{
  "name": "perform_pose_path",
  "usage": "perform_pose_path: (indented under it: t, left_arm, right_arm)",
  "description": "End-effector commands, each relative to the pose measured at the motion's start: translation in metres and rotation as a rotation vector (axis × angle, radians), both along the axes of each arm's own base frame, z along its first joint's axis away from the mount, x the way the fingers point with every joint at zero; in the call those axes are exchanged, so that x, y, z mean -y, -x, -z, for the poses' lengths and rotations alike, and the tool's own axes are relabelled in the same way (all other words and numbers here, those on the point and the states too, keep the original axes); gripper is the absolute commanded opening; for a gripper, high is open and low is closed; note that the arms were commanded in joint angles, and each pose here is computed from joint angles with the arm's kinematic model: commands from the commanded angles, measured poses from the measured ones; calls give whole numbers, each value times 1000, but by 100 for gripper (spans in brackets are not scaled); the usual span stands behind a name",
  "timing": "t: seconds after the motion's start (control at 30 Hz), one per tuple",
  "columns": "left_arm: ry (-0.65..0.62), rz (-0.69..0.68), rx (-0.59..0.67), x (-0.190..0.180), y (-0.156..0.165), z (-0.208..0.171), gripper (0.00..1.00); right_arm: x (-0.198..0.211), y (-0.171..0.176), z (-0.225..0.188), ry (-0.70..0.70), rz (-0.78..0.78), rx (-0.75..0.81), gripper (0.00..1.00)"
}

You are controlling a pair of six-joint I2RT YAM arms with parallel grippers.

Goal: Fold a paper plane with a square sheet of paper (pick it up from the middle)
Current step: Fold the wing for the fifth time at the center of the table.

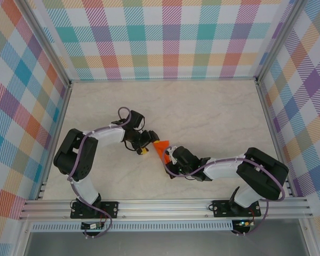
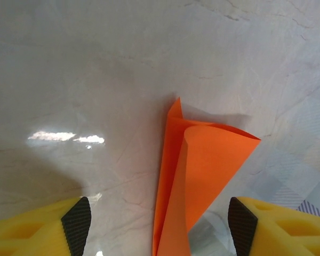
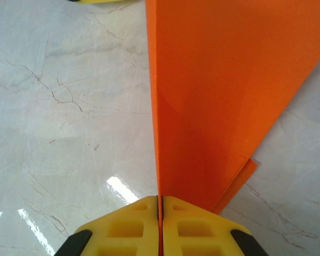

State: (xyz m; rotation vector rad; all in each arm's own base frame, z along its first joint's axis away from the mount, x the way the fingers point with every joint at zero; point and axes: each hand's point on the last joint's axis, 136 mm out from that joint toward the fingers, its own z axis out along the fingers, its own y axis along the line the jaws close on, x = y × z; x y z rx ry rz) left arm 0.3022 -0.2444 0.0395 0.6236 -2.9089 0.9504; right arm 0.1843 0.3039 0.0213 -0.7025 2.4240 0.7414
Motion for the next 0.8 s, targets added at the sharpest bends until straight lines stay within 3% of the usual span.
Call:
perform_pose_path:
  t: [0.0,0.27,0.37,0.53,0.77]
  left_arm:
    - [9,27,-36,7,2,-2,61]
    - [-31,59,-71,5,4,5,13]
    - [-47,54,-74,1,7,6,2]
    - [-44,43,-76,0,9,7,0]
    - [-35,43,-76,2,10,6,0]
  right_arm:
    - [1,7,5,55,-95,60,7]
    - [6,4,5,109,-98,88,9]
    - [6,6,0,98,-80,62,15]
    - [4,6,-7,73,-45,27,26]
    - [-6,1,-16,52,-32,20,28]
